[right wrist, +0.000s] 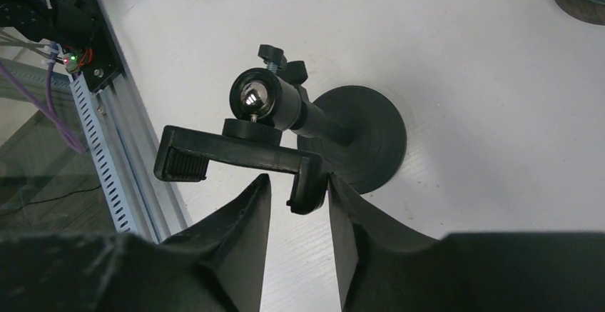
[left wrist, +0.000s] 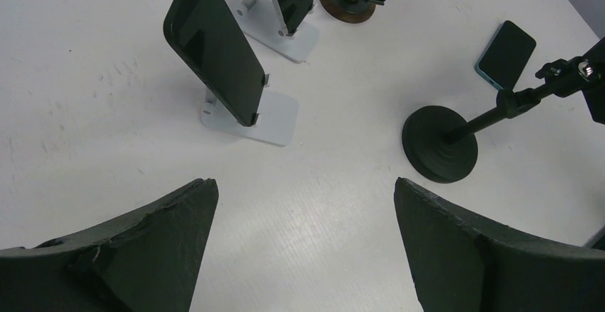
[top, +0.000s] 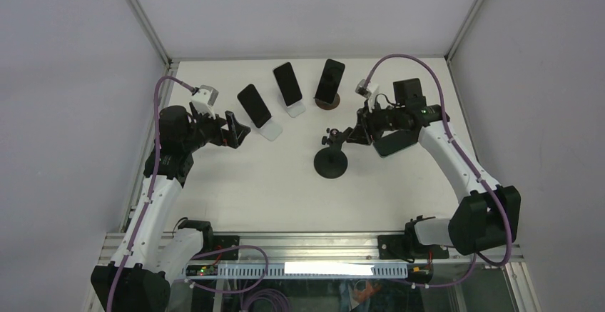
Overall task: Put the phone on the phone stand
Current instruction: Move the phone stand to the center of the board, then move the phone to the center of the board.
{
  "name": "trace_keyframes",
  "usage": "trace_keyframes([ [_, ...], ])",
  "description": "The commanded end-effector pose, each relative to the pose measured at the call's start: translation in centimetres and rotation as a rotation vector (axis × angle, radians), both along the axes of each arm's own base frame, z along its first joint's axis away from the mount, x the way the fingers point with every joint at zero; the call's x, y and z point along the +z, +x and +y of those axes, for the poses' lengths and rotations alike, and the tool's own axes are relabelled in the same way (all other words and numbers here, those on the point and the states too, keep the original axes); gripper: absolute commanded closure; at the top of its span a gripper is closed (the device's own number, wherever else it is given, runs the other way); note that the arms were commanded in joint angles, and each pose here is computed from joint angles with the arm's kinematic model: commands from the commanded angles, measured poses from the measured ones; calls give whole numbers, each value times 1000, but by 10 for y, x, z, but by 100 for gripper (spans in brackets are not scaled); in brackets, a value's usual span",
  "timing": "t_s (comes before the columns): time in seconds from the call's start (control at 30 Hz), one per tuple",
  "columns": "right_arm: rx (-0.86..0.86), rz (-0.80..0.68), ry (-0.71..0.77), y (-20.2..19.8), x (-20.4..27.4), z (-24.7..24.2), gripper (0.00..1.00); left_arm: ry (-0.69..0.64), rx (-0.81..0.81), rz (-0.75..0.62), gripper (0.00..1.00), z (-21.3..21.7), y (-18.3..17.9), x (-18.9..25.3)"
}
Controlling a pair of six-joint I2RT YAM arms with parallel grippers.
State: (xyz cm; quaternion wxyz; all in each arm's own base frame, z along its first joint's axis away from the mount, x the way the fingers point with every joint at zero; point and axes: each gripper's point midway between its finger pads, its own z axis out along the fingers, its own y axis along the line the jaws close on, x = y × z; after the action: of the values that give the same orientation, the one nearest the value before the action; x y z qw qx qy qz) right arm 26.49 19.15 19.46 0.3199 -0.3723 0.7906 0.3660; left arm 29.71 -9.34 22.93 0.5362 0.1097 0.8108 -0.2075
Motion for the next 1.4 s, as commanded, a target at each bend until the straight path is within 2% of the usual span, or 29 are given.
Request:
trace_keyframes([
  [0.0,102,-40,49,-21,13,6,60,-8,-7,-25,2,0,2,6],
  [0.23,159,-46,43,-34,9,4,50,-9,-10,-25,2,0,2,6],
  [0.43,247,-36,93,-53,12,8,45,-12,-14,-25,2,-1,1,6],
  [0.6,326,-37,119,-69,14,11,35,-15,-17,-26,2,-2,1,7],
  [0.83,365,-58,71,-79,6,5,25,-17,-22,-28,2,-2,1,7],
  [1.03,331,-67,23,-77,6,-15,13,-17,-20,-30,2,-2,1,8],
  [1.37,306,-25,-87,-61,-3,-75,10,-18,-23,-37,2,-3,0,10],
])
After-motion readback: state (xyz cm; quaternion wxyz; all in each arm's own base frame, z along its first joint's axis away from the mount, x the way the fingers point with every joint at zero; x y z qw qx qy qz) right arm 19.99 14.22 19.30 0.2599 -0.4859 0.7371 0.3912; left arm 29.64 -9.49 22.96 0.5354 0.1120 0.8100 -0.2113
